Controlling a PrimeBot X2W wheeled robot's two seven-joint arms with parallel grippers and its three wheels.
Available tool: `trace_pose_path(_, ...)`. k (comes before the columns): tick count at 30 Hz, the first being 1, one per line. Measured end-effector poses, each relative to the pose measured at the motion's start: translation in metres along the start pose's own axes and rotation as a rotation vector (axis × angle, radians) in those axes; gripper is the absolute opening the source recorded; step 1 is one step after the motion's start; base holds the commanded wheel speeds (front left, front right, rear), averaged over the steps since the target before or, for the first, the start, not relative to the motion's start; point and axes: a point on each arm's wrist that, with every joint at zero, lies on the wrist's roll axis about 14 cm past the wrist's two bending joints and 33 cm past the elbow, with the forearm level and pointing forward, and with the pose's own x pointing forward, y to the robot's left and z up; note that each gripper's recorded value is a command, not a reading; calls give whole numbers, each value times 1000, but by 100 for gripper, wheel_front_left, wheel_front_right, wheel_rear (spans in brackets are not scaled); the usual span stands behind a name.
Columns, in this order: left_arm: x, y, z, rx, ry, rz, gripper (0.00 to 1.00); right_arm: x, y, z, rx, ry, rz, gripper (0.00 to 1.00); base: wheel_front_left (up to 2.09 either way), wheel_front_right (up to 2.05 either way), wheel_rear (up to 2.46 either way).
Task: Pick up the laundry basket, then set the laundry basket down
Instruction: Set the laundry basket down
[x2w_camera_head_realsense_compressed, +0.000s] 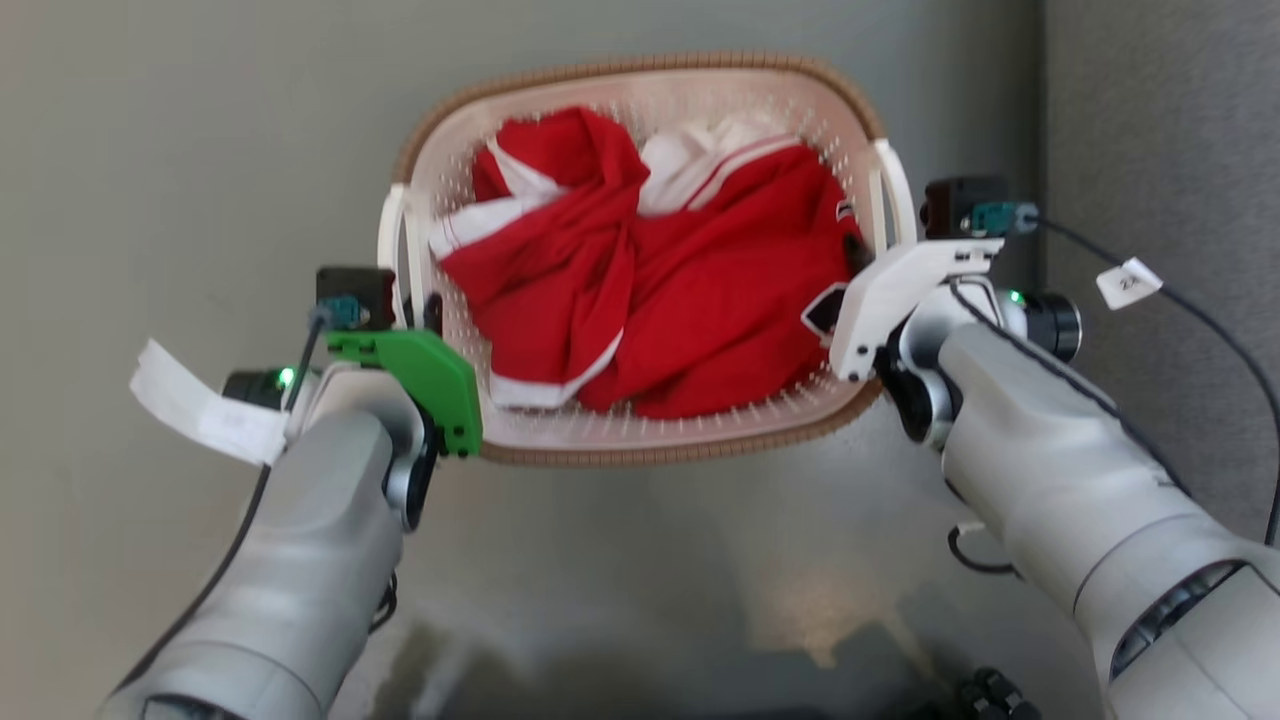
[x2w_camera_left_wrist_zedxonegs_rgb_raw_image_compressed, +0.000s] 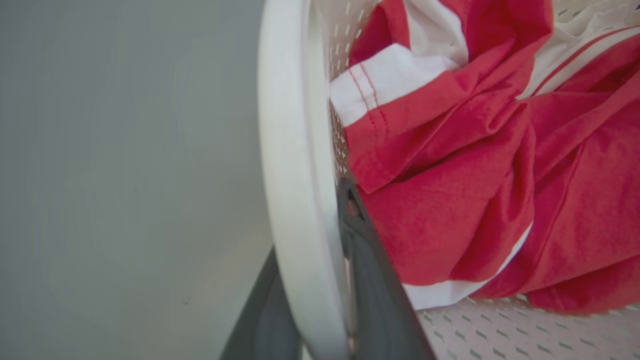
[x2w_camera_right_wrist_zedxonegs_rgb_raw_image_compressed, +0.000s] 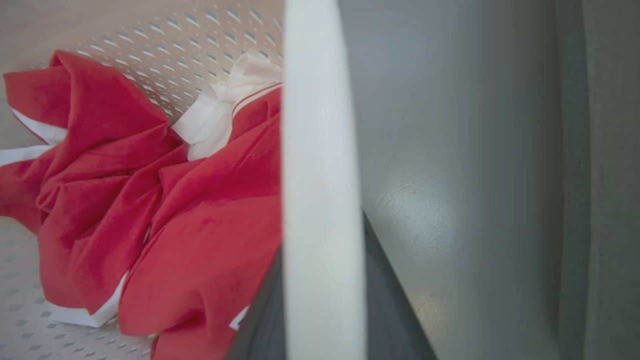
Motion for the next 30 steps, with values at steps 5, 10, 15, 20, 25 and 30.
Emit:
trace_pose_path(5, 20, 7, -1, -4, 4, 2, 0, 22, -5, 0, -2, 0, -1, 0, 0, 0, 0)
trace_pose_path(10, 35, 12, -3, -3, 4, 6, 0, 39, -8, -2, -4, 2, -6, 0, 0, 0, 0)
trace_pose_path(15, 45, 17, -22, -15, 40, 11, 0, 52, -12, -23, 2, 42, -11, 0, 0, 0, 0)
trace_pose_path(20, 49, 22, -32, -20, 59, 17, 0, 59, -12, -29, 3, 49, -9, 0, 0, 0, 0)
trace_pose_path(25, 52, 23, -33, -10, 60, 17, 0, 62, -13, -29, 1, 48, -9, 0, 0, 0, 0)
trace_pose_path(30, 59, 22, -32, 9, 61, 7, 0, 67, -16, -29, 0, 46, -15, 0, 0, 0, 0)
